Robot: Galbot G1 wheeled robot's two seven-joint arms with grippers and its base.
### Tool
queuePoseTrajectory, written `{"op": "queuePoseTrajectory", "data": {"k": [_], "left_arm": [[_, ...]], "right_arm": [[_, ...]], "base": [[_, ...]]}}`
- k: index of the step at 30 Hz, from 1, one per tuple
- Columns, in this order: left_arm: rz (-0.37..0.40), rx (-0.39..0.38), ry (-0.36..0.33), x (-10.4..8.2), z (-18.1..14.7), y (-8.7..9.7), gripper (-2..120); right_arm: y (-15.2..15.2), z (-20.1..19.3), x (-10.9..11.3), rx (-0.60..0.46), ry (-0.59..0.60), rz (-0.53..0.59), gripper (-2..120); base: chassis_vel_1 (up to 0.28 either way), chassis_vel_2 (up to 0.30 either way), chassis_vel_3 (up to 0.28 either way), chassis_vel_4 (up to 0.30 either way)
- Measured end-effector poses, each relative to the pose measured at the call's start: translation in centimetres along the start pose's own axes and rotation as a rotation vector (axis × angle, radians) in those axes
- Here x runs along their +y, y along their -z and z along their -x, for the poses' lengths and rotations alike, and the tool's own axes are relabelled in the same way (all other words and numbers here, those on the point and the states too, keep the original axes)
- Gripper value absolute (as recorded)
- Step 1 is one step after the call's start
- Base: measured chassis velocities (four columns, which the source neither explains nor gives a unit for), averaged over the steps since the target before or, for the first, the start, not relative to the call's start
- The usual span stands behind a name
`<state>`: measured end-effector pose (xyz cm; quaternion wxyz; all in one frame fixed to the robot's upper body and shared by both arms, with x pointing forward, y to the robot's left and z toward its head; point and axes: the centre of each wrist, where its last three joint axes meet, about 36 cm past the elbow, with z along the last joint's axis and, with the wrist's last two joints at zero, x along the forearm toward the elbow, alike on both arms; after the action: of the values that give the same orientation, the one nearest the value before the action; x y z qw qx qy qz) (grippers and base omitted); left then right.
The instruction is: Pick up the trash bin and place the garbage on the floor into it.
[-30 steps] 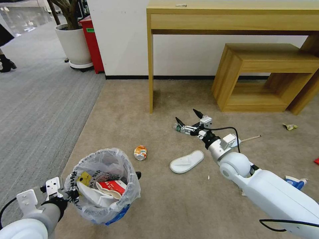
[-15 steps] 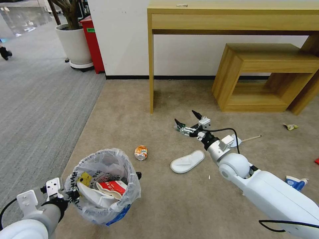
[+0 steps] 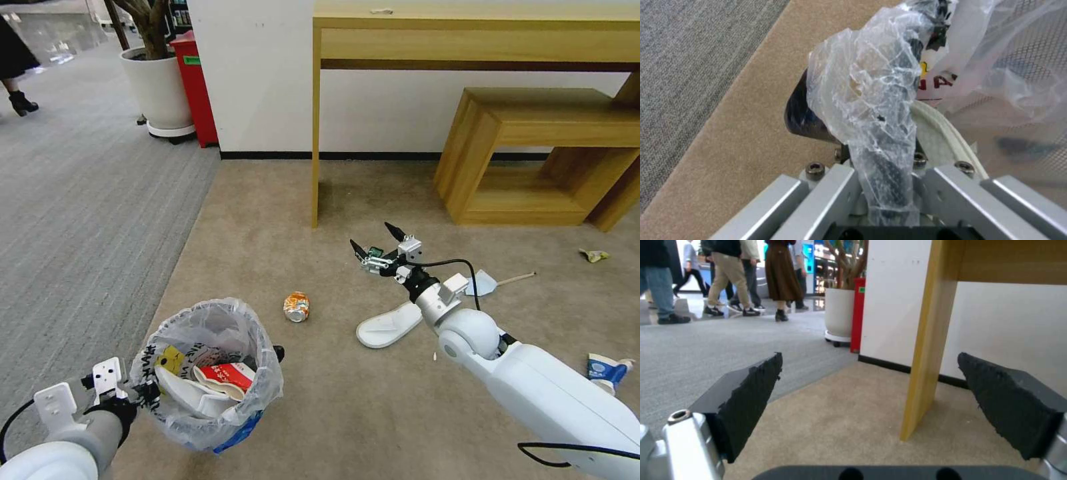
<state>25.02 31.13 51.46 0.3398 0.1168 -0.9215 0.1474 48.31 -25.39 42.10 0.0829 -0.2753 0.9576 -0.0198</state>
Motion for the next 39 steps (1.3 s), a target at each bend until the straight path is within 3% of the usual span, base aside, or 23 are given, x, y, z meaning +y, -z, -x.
{"op": "queuePoseTrajectory", "data": {"k": [39], "left_arm": [[-0.014,-0.031,0.029,1.2,0.1,1.5,1]], "right_arm": [[-0.5,-0.5,-0.1,0.019,-0.007,-0.016,98]], "base": [[-0.008,0.008,0.011,-0.011]]}}
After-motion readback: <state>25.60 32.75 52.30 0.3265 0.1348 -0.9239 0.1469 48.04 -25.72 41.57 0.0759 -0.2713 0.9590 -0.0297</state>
